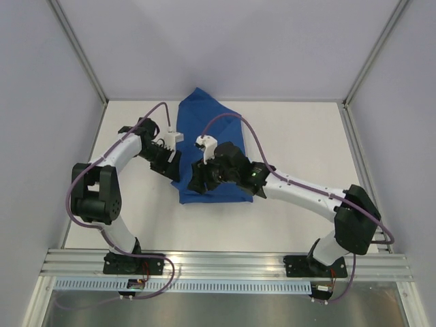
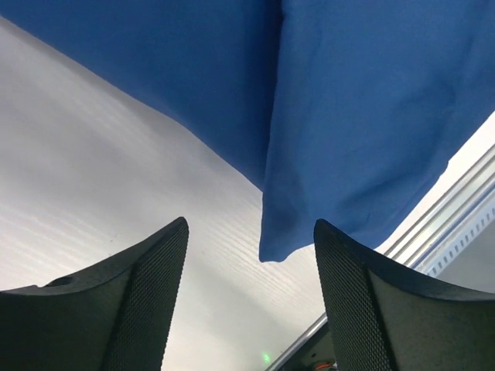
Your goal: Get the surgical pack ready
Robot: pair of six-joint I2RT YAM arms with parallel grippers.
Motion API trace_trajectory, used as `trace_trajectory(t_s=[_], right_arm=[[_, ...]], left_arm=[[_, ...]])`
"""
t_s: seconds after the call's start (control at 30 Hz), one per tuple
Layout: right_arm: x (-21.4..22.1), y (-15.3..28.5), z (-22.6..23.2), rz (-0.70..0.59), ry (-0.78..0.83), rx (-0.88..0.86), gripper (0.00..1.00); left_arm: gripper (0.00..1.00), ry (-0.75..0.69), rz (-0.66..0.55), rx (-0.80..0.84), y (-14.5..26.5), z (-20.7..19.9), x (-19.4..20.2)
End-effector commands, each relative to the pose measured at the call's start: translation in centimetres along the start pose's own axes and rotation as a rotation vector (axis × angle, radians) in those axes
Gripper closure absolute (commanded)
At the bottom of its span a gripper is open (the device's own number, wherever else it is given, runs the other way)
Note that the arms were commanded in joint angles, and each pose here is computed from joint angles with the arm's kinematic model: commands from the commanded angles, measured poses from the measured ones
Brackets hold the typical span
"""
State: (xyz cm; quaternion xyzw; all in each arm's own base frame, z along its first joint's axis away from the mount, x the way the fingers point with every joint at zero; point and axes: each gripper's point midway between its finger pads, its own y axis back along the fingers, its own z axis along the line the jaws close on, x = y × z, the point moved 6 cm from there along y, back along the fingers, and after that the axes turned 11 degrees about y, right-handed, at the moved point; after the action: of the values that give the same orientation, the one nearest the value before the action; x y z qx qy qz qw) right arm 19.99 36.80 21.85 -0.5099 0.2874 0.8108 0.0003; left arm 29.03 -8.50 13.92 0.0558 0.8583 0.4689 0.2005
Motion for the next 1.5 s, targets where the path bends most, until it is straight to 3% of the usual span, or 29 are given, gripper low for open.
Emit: trace_trajectory(t_s=[0.0, 0.07, 0.2, 0.47, 0.67, 0.77, 0.8, 0.9, 1.1, 1.27, 1.47], right_arm=[[2.8, 1.5, -3.3, 0.101, 0.114, 0.100, 0.46], [3.7, 2.1, -4.4, 0.156, 0.206, 0.138, 0.47], [5.7, 2.5, -6.5, 0.273, 0.473, 0.155, 0.50], [7.4, 2.2, -6.4, 0.329, 0.534, 0.067, 0.58], [8.0, 0.9, -8.2, 0.383, 0.547, 0.166, 0.66], [8.7, 0.4, -8.6, 0.424, 0.536, 0.170, 0.81], [8.6, 0.5, -8.6, 0.425, 0.541, 0.179, 0.90], [8.2, 1.3, -8.5, 0.414, 0.552, 0.199, 1.00], [5.7, 4.1, -6.7, 0.311, 0.614, 0.187, 1.00], [6.5, 4.7, -5.9, 0.345, 0.632, 0.141, 1.00], [9.7, 2.9, -6.1, 0.426, 0.600, 0.083, 1.00]], left_arm=[[0.27, -0.025, 0.038, 0.087, -0.8, -1.0, 0.7], [0.32, -0.033, 0.056, 0.107, -1.1, -1.3, 1.1], [0.58, -0.041, 0.068, 0.118, -1.1, -1.6, 1.4], [1.00, -0.073, 0.050, 0.112, 0.1, -2.2, 1.1], [1.00, -0.074, 0.063, 0.131, 0.4, -2.6, 1.3], [1.00, -0.084, 0.053, 0.140, 0.9, -3.0, 1.1], [1.00, -0.083, 0.054, 0.145, 1.1, -3.2, 1.1], [1.00, -0.098, 0.055, 0.149, 1.8, -3.6, 1.1], [1.00, -0.146, 0.042, 0.167, 3.6, -4.8, 1.0], [1.00, -0.154, 0.056, 0.198, 4.1, -5.5, 2.3], [1.00, -0.111, 0.139, 0.145, 1.4, -3.1, 4.9]])
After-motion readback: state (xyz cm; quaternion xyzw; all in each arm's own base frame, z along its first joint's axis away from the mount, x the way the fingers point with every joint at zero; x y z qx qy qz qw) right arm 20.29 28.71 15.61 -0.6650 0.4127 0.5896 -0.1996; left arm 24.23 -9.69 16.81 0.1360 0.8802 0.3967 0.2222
